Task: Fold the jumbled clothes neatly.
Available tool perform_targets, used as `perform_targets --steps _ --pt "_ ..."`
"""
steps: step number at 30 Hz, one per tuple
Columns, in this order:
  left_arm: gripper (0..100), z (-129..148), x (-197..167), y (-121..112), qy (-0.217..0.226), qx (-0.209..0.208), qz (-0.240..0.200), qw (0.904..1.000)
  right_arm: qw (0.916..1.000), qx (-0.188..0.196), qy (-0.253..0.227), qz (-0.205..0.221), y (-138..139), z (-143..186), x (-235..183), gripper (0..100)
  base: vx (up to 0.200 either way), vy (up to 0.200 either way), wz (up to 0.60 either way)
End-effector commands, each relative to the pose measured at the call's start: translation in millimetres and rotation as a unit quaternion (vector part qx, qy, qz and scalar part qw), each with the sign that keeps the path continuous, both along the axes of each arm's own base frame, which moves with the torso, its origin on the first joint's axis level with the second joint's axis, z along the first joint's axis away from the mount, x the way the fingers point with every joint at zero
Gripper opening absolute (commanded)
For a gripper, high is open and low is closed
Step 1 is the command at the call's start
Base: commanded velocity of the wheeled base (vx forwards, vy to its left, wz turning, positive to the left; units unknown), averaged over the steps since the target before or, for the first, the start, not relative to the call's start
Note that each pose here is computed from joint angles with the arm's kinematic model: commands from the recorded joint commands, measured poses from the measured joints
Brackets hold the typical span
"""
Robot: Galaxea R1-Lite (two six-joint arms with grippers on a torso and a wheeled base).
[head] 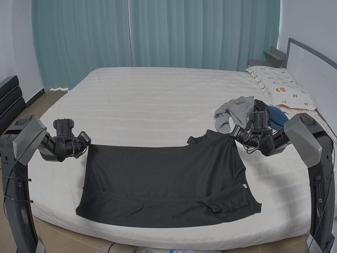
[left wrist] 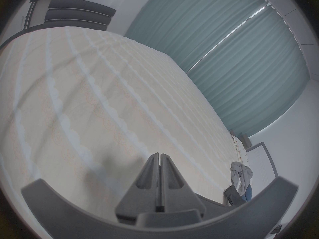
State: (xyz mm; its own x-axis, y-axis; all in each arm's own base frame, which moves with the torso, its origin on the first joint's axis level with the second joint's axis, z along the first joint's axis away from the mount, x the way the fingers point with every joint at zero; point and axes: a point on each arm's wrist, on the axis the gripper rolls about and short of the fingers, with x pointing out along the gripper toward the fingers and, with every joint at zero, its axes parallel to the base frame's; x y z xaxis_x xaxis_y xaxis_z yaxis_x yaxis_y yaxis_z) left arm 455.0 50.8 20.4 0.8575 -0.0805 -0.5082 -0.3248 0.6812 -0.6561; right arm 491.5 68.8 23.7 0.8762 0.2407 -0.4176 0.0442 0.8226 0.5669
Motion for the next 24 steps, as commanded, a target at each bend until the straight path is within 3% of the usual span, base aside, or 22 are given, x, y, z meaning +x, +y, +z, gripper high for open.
perform_targets --steps 1,13,24 --pt "0 11 -3 0 -0.009 0.001 0.0 1.0 1.0 0.0 -0.003 0.001 0 3 -3 0 0.0 0.0 0.0" --pt "0 30 -10 5 -0.023 0.001 0.007 0.9997 0.9996 0.011 -0.025 0.011 -2 13 -9 0 0.0 0.0 0.0" --pt "0 28 -15 4 -0.015 0.0 0.007 0.9999 0.9999 0.007 -0.011 0.01 -9 7 -13 0 0.0 0.0 0.0"
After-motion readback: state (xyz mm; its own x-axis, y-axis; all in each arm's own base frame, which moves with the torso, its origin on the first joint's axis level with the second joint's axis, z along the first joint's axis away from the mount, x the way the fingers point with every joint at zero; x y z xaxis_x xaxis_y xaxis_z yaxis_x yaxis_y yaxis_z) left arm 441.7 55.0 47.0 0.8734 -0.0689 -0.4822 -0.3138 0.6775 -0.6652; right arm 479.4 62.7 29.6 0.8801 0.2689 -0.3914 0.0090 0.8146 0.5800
